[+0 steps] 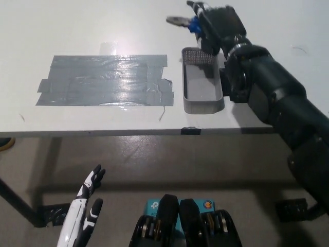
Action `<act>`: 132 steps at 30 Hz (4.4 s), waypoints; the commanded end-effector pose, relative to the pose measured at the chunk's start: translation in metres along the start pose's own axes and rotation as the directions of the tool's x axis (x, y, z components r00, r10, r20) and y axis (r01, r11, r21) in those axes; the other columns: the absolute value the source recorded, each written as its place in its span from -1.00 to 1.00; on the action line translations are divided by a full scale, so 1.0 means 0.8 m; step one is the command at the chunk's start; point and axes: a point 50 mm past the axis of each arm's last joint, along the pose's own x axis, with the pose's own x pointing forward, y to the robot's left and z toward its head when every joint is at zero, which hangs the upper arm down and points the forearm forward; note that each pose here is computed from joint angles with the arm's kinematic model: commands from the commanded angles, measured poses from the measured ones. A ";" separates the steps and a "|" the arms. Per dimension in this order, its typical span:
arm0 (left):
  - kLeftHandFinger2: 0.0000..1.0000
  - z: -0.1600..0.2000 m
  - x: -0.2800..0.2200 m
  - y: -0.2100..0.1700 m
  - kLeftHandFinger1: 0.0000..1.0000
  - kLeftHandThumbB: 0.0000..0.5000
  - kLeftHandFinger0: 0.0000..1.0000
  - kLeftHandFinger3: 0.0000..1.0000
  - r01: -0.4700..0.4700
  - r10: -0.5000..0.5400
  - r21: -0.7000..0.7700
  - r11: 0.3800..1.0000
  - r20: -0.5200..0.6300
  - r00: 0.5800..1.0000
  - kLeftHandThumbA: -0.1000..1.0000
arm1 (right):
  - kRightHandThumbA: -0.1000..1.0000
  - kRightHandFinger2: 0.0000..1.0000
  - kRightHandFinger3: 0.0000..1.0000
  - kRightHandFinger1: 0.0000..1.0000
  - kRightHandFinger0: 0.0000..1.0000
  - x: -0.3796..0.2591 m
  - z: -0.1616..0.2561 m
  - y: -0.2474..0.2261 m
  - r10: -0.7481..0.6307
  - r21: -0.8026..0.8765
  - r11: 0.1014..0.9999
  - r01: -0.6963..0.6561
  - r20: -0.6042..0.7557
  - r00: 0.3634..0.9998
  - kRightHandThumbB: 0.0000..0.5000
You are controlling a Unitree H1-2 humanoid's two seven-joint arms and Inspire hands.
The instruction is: The robot picks the blue plier placed on top of the container and places it on the grey area of the table
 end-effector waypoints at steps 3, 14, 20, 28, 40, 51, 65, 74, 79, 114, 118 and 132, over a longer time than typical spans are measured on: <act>1.00 0.008 -0.006 -0.002 1.00 -0.52 1.00 1.00 -0.005 0.005 -0.009 1.000 0.039 0.999 1.00 | -1.00 0.31 0.16 -0.36 -1.00 0.027 0.024 -0.088 -0.223 -0.037 0.973 0.229 0.125 0.967 -0.04; 1.00 0.010 -0.007 -0.007 1.00 -0.54 1.00 1.00 -0.005 0.005 -0.006 1.000 0.045 0.999 1.00 | -1.00 0.30 -0.08 -0.44 -1.00 0.040 0.103 -0.076 -0.173 0.017 0.985 0.172 0.150 0.973 -0.10; 1.00 0.012 0.004 -0.010 1.00 -0.47 1.00 1.00 -0.004 0.005 -0.020 1.000 0.046 0.999 1.00 | -1.00 0.19 -0.57 -0.53 -1.00 0.040 0.162 -0.056 -0.140 0.068 0.989 0.130 0.167 0.976 0.03; 1.00 0.017 0.004 -0.011 1.00 -0.47 1.00 1.00 0.004 -0.003 -0.009 1.000 0.053 0.999 1.00 | -1.00 0.07 -0.40 -0.66 -1.00 0.014 0.241 0.013 -0.034 0.178 0.984 -0.003 0.207 0.978 0.11; 1.00 0.019 0.007 -0.021 1.00 -0.60 1.00 1.00 0.036 -0.037 0.010 0.999 0.077 0.996 1.00 | -1.00 0.15 -0.50 -0.68 -1.00 -0.011 0.224 0.072 0.063 0.240 0.966 -0.097 0.146 0.987 0.10; 1.00 0.019 0.008 -0.022 1.00 -0.65 1.00 1.00 0.045 -0.047 0.027 0.999 0.093 0.995 1.00 | 0.11 1.00 1.00 1.00 1.00 -0.012 0.209 0.088 0.349 0.283 0.889 -0.359 0.088 0.933 0.55; 1.00 0.018 -0.003 -0.027 1.00 -0.64 1.00 1.00 0.063 -0.065 0.030 0.998 0.070 0.995 1.00 | 0.77 1.00 1.00 1.00 1.00 0.005 0.214 0.050 0.196 0.259 0.940 -0.223 0.127 0.972 0.85; 1.00 0.011 -0.008 -0.024 1.00 -0.65 1.00 1.00 0.039 -0.040 0.023 0.999 0.077 0.996 1.00 | 0.97 1.00 1.00 1.00 1.00 0.041 0.218 -0.058 -0.063 0.330 0.944 -0.006 0.197 0.978 0.74; 1.00 0.012 0.000 -0.019 1.00 -0.54 1.00 1.00 0.014 -0.015 0.028 1.000 0.066 0.998 1.00 | 0.98 1.00 1.00 1.00 1.00 0.054 0.210 -0.143 -0.233 0.375 0.919 0.121 0.268 0.935 0.73; 1.00 0.010 0.026 0.008 1.00 -0.54 1.00 1.00 -0.056 0.056 -0.020 0.998 0.045 0.997 1.00 | 0.83 1.00 1.00 1.00 1.00 -0.454 -0.038 -0.126 -0.473 0.736 0.642 0.217 0.157 0.867 0.44; 1.00 0.006 0.030 0.015 1.00 -0.69 1.00 1.00 -0.067 0.068 -0.041 0.997 0.036 0.997 1.00 | 0.86 1.00 1.00 1.00 1.00 -0.472 -0.011 -0.070 -0.424 0.791 0.587 0.170 0.122 0.897 0.50; 1.00 -0.007 0.019 0.012 1.00 -0.56 1.00 1.00 -0.079 0.079 -0.081 0.994 0.002 0.997 1.00 | 0.94 1.00 1.00 1.00 1.00 -0.488 0.060 0.131 -0.043 0.963 -0.050 0.266 -0.268 0.962 -0.02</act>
